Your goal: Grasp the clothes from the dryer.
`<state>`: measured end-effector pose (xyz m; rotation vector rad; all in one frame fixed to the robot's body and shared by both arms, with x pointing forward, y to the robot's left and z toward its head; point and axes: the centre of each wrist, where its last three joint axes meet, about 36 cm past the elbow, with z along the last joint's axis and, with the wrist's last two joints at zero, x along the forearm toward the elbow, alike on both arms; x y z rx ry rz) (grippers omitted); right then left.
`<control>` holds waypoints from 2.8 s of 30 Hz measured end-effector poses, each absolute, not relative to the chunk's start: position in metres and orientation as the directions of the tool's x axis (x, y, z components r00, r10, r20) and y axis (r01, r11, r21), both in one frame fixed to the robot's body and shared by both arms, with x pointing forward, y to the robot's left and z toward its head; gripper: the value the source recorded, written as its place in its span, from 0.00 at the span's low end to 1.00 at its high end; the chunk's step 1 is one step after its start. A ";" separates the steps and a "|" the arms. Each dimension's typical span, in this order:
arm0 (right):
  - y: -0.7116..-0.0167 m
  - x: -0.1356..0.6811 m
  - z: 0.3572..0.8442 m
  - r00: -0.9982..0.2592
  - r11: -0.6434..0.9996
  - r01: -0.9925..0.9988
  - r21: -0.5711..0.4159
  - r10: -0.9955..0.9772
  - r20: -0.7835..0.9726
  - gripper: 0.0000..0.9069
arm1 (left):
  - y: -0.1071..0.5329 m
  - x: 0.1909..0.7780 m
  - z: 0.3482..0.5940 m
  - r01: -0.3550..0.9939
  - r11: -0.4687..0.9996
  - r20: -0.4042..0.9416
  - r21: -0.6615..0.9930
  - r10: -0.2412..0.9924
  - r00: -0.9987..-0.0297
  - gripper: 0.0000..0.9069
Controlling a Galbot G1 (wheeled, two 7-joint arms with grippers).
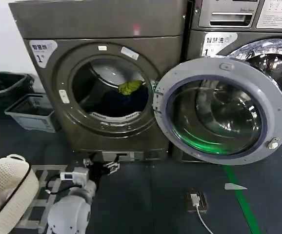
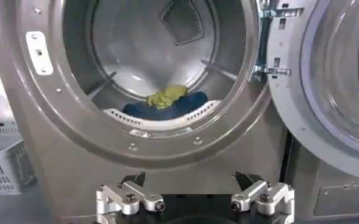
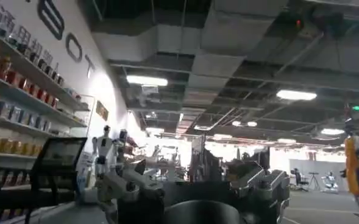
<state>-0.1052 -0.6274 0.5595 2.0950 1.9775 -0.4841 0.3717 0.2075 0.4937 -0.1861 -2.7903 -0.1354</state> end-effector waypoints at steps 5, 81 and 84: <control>-0.626 -0.103 0.560 0.038 -0.068 0.996 -0.064 0.922 -0.386 1.00 | 0.212 0.373 0.493 0.135 0.988 0.341 0.076 0.101 -0.934 1.00; -0.620 -0.100 0.551 0.037 -0.059 0.997 -0.050 0.931 -0.362 1.00 | 0.209 0.369 0.488 0.105 0.993 0.356 0.047 0.081 -0.931 1.00; -0.620 -0.100 0.550 0.038 -0.060 0.997 -0.051 0.932 -0.361 1.00 | 0.209 0.369 0.488 0.104 0.994 0.355 0.047 0.080 -0.932 1.00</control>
